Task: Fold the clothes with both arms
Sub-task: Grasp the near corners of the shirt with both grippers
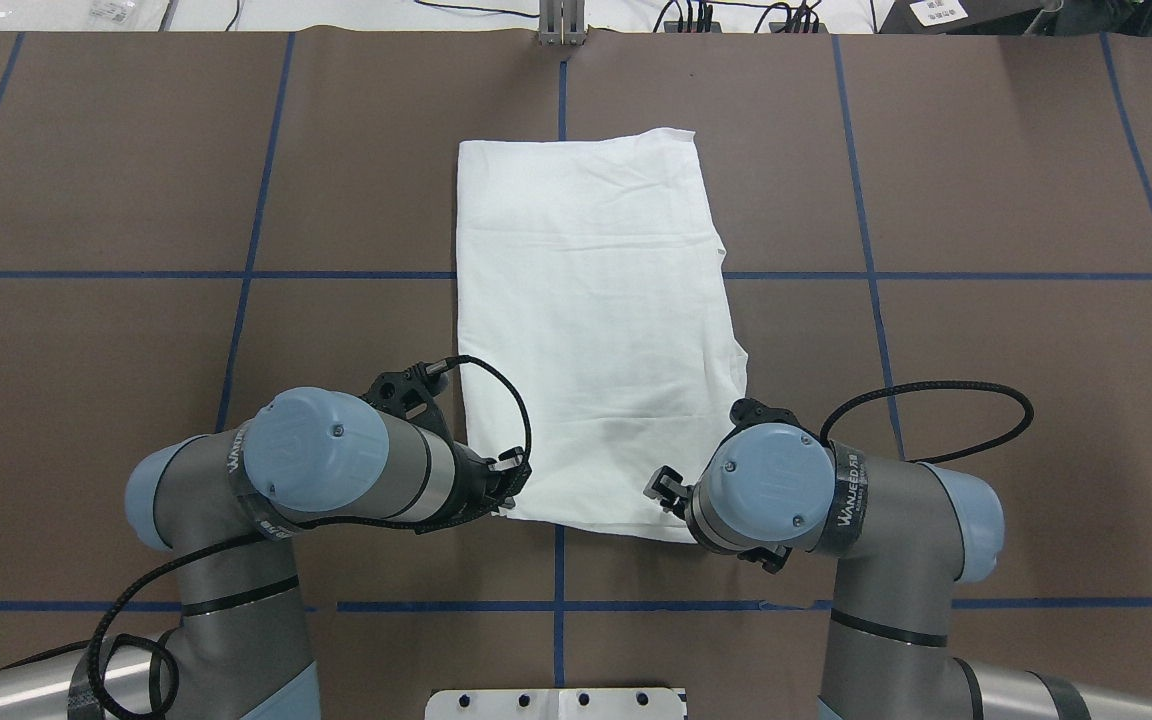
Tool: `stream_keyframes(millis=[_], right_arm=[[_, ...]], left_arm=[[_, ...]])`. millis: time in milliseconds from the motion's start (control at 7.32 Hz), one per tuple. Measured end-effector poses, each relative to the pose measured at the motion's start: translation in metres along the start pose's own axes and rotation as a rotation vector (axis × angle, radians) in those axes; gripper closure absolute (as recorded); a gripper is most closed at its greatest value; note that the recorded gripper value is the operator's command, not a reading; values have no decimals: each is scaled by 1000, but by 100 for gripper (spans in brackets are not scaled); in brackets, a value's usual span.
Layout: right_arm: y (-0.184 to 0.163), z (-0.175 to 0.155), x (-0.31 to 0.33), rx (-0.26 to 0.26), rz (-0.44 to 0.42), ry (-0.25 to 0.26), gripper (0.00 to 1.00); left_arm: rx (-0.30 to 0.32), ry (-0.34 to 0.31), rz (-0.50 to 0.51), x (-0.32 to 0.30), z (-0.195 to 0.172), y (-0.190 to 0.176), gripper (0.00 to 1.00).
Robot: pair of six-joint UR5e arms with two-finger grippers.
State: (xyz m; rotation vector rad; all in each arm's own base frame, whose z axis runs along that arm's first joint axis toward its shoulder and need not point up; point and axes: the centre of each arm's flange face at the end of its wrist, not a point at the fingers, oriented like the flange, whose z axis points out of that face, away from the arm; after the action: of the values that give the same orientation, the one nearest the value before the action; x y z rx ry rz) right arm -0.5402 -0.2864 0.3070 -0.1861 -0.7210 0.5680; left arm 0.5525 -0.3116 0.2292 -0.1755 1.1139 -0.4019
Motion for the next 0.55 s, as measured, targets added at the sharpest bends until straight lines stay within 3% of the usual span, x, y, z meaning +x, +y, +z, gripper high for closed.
stream_keyframes(millis=[546], right_arm=[[-3, 10, -1, 17, 0, 11, 1]], left_arm=[[0, 0, 1, -1, 0, 0, 100]])
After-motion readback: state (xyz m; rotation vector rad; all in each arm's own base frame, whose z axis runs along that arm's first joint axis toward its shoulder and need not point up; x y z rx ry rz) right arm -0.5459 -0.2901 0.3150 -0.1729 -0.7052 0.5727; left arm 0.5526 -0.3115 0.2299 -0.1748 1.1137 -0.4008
